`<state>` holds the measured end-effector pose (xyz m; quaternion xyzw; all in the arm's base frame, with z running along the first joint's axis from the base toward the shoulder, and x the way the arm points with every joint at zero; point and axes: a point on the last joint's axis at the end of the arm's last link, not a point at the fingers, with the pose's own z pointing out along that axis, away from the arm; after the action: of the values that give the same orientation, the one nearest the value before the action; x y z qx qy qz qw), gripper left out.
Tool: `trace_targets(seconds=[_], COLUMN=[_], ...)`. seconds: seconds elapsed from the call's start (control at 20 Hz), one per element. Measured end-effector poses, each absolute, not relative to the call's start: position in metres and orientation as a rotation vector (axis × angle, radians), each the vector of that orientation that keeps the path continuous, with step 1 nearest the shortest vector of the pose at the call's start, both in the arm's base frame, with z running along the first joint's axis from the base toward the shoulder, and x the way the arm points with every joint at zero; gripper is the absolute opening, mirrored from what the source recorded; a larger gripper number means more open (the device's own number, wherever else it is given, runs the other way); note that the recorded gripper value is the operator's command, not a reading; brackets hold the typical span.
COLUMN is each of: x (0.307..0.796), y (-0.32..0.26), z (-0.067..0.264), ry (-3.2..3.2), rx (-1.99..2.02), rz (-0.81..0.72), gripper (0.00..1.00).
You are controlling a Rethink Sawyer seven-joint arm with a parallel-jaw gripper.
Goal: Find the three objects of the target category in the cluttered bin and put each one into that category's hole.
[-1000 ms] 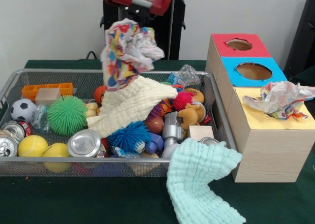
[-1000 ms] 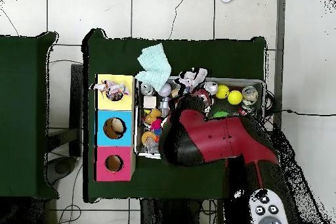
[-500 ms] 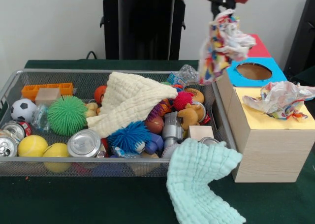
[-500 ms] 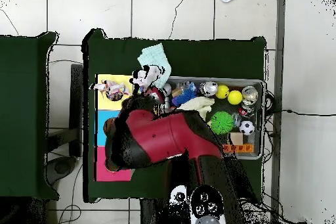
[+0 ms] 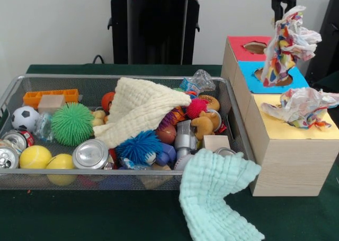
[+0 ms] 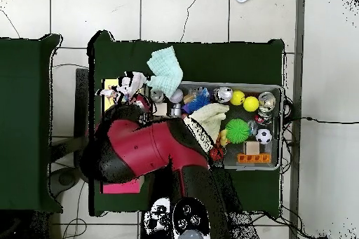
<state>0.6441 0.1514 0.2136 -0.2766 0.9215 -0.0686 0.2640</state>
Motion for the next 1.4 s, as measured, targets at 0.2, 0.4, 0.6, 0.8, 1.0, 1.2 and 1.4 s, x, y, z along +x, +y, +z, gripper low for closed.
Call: trace_targets(seconds=[0.2,0.4,0.6,0.8,1.0,1.2,1.4], x=[0.644,0.648,0.653,0.658,0.665,0.674,0.684], y=[0.154,0.153,0.153,0.153,0.154,0.161,0.173], z=[0.215,0.214,0.208,0.201,0.198,0.195,0.190], ry=[2.493,2.496,2.508,2.523,2.534,2.547,2.545], rx=[-0.741,-0.728,-0.719,-0.716,-0.714,-0.721,-0.735], rz=[-0.178,-0.174,-0.167,-0.164,-0.165,-0.169,-0.173], gripper=[0.00,0.00,0.00,0.00,0.00,0.00,0.00])
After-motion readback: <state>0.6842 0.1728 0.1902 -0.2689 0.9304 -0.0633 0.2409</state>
